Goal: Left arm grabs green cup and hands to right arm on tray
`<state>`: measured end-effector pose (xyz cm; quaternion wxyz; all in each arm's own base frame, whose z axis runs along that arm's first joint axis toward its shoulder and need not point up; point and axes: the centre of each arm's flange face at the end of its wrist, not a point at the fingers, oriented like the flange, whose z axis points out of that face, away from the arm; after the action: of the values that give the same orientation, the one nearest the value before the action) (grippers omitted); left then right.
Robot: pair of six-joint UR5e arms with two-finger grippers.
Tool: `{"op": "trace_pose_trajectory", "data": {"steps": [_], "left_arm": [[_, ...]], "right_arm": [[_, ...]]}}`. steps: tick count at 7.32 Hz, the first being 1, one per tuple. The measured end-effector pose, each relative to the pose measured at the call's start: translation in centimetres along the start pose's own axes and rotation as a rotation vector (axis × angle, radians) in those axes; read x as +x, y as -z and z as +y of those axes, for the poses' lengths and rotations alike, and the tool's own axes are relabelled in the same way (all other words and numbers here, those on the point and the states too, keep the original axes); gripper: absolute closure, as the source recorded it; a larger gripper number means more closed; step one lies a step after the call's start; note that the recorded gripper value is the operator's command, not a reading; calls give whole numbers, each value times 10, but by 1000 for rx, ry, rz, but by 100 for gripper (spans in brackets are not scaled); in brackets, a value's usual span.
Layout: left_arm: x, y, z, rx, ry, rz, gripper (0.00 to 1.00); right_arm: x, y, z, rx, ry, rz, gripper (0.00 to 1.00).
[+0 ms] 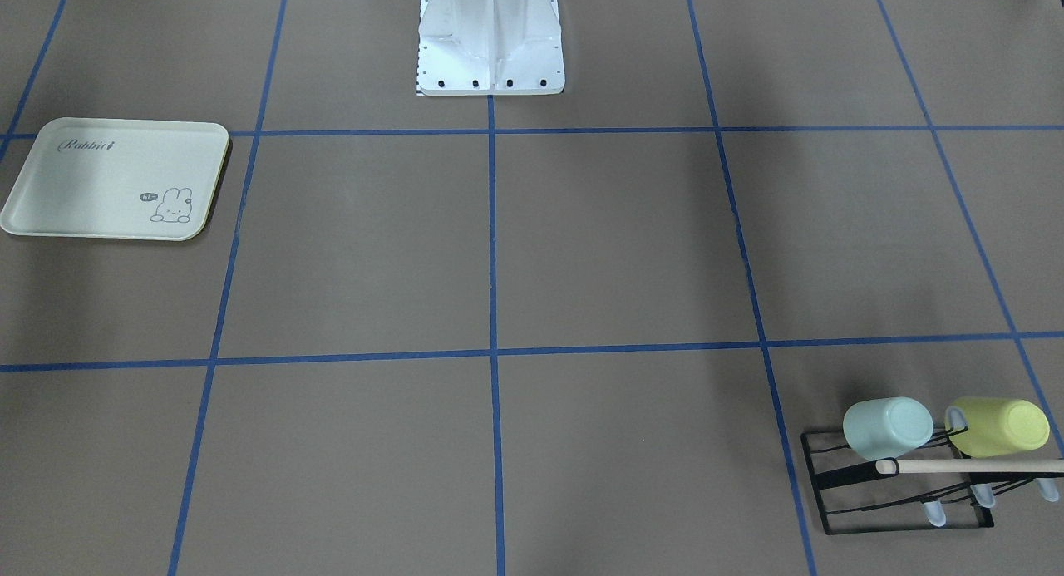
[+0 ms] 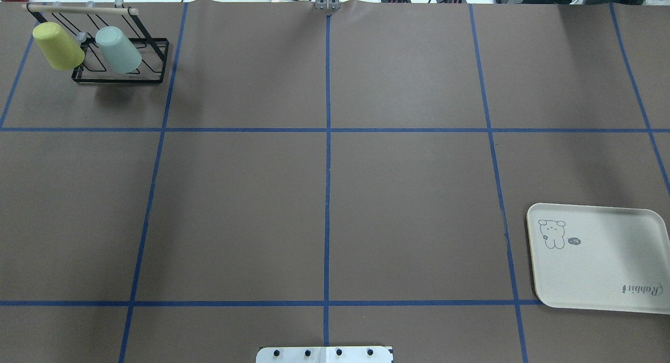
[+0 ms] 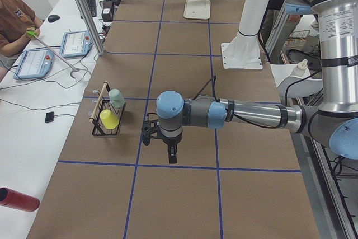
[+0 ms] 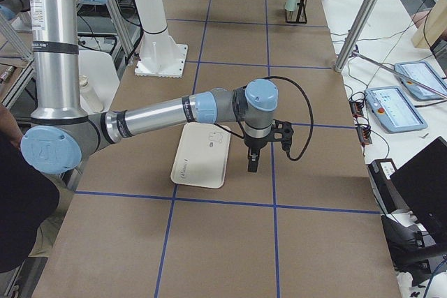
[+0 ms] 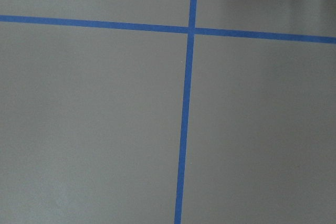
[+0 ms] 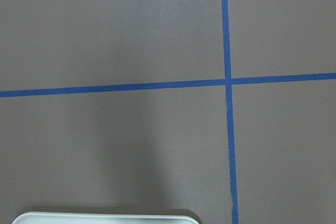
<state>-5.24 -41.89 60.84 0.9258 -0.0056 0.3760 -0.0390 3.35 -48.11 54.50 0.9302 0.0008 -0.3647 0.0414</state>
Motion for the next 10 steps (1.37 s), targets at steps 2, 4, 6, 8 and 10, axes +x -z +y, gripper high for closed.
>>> {"op": "trace_pose_trajectory", "data": {"steps": [2,4,6,8,10], "left_arm": [[0,1,0,4,-4,-2,0],[0,2,1,5,-9,-3,0],[1,2,5,7,-11,4,0],[7,6,5,19,-24,10,0],[15,13,4,54,-59,17,1]], "right_arm": [[2,-2,1,-1,-1,4,0],[4,-4,4,-5,-6,0,0],[4,-4,5,-5,-5,-1,0],[3,-4,5,-4,-1,-3,0],[2,-4,5,-4,-2,-4,0]]}}
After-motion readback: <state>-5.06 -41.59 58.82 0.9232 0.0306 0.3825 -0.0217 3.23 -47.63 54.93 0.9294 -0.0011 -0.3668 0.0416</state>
